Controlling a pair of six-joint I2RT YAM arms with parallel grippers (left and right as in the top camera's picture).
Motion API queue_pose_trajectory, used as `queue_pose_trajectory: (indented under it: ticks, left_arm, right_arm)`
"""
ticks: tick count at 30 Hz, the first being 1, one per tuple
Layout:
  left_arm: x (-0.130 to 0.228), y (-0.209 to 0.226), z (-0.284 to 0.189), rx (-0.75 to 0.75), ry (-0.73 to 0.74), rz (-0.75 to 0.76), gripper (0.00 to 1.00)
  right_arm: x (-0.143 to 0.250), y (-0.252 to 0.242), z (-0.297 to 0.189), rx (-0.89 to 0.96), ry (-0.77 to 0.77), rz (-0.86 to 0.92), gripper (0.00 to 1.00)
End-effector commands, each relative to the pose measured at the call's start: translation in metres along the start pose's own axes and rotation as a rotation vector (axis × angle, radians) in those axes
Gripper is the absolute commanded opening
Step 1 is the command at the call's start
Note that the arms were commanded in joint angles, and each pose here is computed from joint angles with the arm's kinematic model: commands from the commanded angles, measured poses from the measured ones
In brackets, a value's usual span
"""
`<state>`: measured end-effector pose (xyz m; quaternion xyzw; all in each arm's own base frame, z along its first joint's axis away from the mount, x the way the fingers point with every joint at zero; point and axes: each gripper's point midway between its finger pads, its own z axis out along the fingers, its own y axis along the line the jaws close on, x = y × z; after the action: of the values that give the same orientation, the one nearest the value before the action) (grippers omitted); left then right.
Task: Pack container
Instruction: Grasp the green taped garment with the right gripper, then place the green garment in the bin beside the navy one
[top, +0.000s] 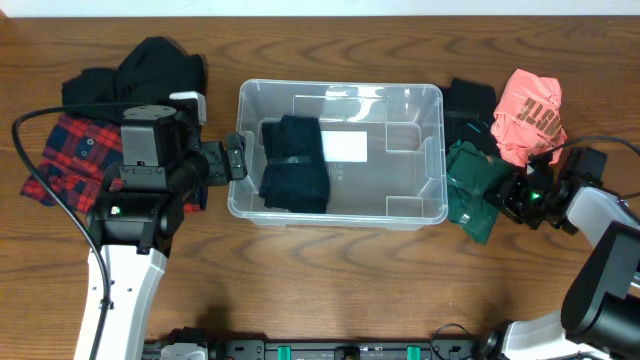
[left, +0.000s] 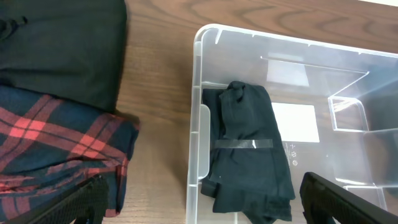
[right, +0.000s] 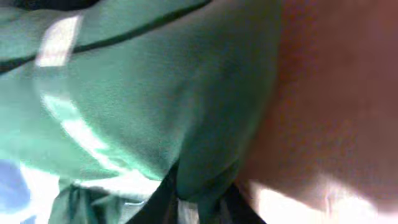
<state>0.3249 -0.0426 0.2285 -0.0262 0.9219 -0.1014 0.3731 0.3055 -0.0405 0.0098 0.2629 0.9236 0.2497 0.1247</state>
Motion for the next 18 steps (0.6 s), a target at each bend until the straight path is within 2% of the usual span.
queue_pose_trajectory:
  ticks: [1,3,6,10,14,18]
  left_arm:
    - [-0.005,0.003,-0.003,-0.013,-0.012,0.006,0.98]
    - [-0.005,0.003,-0.003,-0.013,-0.012,0.007,0.98]
    - [-0.005,0.003,-0.003,-0.013,-0.012,0.006,0.98]
    - [-0.005,0.003,-0.003,-0.013,-0.012,0.007,0.98]
    - [-0.005,0.003,-0.003,-0.013,-0.012,0.006,0.98]
    - [-0.004,0.003,-0.003,-0.014,-0.012,0.006,0.98]
  right_arm:
    - [-0.023,0.035,-0.041,-0.042,-0.102,-0.075,0.08]
    - [-0.033,0.065,-0.078,-0.08,-0.171,-0.128,0.01]
    - [-0.036,0.112,-0.131,-0.136,-0.264,-0.226,0.01]
    - [-0.016,0.182,-0.182,-0.255,-0.345,-0.41,0.01]
    - [0.019,0.237,-0.196,-0.415,-0.314,-0.502,0.01]
    - [0.051,0.283,-0.184,-0.53,-0.23,-0.574,0.01]
